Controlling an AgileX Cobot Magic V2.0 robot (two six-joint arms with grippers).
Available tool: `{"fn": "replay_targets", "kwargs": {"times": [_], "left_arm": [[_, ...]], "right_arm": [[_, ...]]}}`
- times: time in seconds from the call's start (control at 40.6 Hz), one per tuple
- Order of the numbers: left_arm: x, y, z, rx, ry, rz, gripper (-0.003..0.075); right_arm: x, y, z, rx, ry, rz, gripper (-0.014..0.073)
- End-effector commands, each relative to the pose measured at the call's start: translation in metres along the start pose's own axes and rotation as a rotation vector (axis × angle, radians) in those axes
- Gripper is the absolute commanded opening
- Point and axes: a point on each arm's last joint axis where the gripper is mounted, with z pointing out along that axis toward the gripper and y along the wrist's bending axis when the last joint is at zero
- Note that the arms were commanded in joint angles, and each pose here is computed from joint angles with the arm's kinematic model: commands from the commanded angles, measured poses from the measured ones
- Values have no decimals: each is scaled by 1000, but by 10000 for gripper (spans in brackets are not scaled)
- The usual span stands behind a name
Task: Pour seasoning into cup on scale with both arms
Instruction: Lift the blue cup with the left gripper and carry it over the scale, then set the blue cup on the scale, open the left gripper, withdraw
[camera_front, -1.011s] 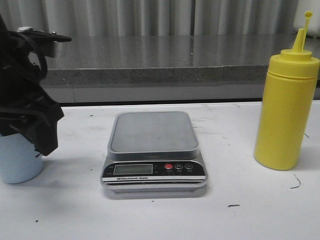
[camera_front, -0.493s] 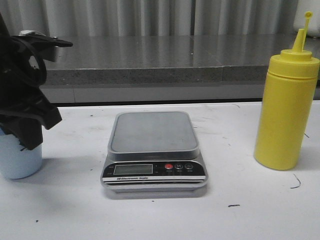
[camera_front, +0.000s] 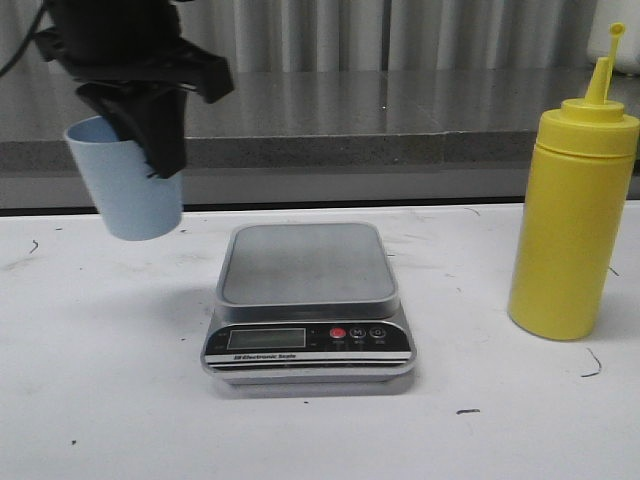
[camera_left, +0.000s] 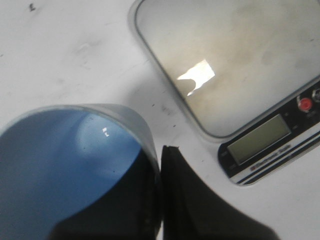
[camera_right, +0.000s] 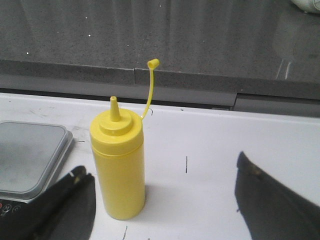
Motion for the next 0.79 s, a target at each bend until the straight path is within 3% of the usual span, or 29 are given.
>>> {"fn": "replay_targets", "kwargs": {"times": [0.0, 0.394, 0.764], "left_arm": [[-23, -17, -20, 29, -71, 22, -20], [-62, -64, 5, 67, -79, 116, -20], [-67, -66, 12, 73, -74, 116, -18]], "right_arm": [[-17, -1, -2, 10, -95, -5, 591], [-17, -1, -2, 10, -95, -5, 591], [-17, -1, -2, 10, -95, -5, 591]]}}
